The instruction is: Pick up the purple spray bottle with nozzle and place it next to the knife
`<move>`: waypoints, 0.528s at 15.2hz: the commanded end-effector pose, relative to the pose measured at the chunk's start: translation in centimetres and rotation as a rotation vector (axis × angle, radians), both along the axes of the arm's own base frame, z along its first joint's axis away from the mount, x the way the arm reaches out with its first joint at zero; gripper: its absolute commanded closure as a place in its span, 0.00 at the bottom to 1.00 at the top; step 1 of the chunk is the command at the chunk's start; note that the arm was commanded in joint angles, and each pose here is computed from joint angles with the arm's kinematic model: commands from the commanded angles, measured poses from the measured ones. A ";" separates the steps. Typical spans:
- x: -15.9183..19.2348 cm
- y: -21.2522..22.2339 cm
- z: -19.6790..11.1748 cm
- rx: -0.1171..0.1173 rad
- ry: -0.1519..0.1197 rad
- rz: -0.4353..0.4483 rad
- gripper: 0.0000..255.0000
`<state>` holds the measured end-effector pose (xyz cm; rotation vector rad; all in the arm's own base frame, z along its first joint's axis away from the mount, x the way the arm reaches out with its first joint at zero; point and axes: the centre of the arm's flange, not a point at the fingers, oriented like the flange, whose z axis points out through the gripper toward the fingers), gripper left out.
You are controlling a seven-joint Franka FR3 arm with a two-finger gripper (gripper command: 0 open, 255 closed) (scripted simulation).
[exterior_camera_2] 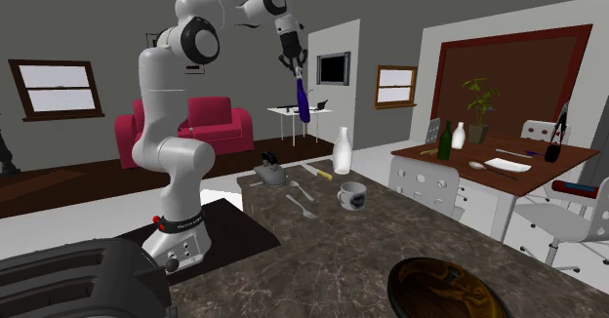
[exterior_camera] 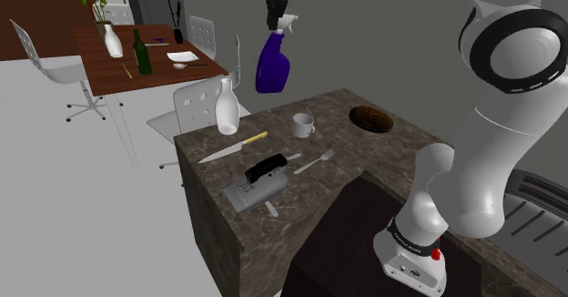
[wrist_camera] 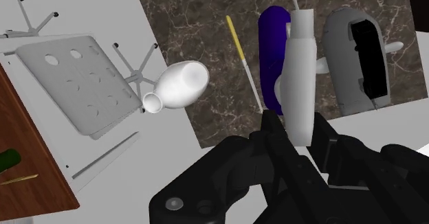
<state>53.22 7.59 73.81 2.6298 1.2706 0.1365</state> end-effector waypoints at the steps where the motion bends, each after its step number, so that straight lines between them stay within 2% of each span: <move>1: 0.9 2.6 0.2 0.000 0.000 0.000 1.00; 8: 3.4 10.9 0.2 0.000 0.000 0.000 1.00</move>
